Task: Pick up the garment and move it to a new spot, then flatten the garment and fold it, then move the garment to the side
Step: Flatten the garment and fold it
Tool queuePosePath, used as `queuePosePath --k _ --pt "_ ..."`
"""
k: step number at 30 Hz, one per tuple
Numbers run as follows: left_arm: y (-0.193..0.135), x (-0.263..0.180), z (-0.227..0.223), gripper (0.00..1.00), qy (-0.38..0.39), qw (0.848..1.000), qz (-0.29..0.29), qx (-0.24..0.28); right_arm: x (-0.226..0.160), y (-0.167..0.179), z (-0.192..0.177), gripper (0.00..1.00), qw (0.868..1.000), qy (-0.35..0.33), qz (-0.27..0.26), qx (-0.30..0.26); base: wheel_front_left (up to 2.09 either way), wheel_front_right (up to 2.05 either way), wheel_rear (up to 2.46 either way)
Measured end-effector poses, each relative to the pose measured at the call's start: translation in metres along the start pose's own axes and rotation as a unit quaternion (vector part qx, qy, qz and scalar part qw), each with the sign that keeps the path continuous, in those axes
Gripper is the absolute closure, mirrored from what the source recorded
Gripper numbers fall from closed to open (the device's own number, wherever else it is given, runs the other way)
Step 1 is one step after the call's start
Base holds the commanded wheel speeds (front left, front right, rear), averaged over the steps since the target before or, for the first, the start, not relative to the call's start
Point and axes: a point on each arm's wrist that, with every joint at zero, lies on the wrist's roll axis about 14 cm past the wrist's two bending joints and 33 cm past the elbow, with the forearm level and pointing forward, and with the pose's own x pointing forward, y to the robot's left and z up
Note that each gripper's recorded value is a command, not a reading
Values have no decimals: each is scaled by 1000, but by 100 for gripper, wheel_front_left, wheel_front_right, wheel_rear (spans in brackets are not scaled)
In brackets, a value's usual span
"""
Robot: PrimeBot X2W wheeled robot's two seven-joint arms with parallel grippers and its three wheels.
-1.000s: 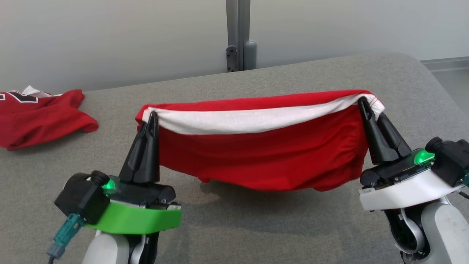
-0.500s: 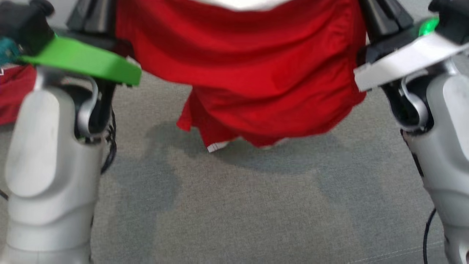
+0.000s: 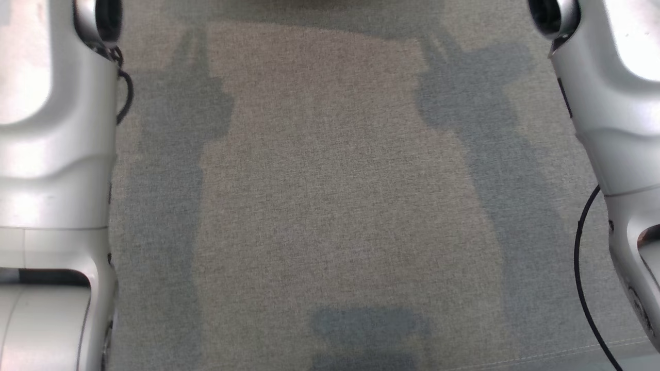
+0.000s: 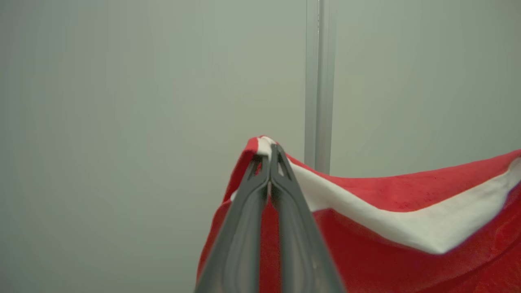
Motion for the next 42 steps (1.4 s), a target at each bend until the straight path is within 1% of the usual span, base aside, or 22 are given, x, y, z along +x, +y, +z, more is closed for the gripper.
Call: queuePosePath --k 4,7,9,13,16,22,25,29,34,42 --pt "7 -35 -82 100 89 995 19 -32 -23 16 -77 100 997 70 1 43 0 0 0" --pt "12 -59 -112 100 119 991 32 -54 -47 38 -121 100 990 112 11 81 0 0 0" --pt "16 -73 -120 100 122 989 44 -69 -58 52 -135 100 986 119 14 113 0 0 0" --pt "28 -115 -138 100 145 982 76 -89 -85 71 -146 100 979 131 18 153 0 0 0" --pt "29 -136 -134 100 146 981 86 -96 -100 69 -139 100 979 126 7 163 0 0 0" --pt "5 -176 -119 100 151 980 70 -110 -130 72 -115 100 980 113 2 165 0 0 0" --pt "-5 -194 -106 100 143 978 75 -132 -145 77 -104 100 980 110 2 165 0 0 0" --pt "-18 -223 -89 100 145 976 77 -141 -168 86 -91 100 979 113 0 172 0 0 0" --pt "-29 -260 -65 100 144 975 88 -143 -198 95 -78 100 975 120 -9 186 0 0 0" --pt "-32 -302 -26 100 124 975 121 -141 -241 111 -53 100 972 125 -16 200 0 0 0"
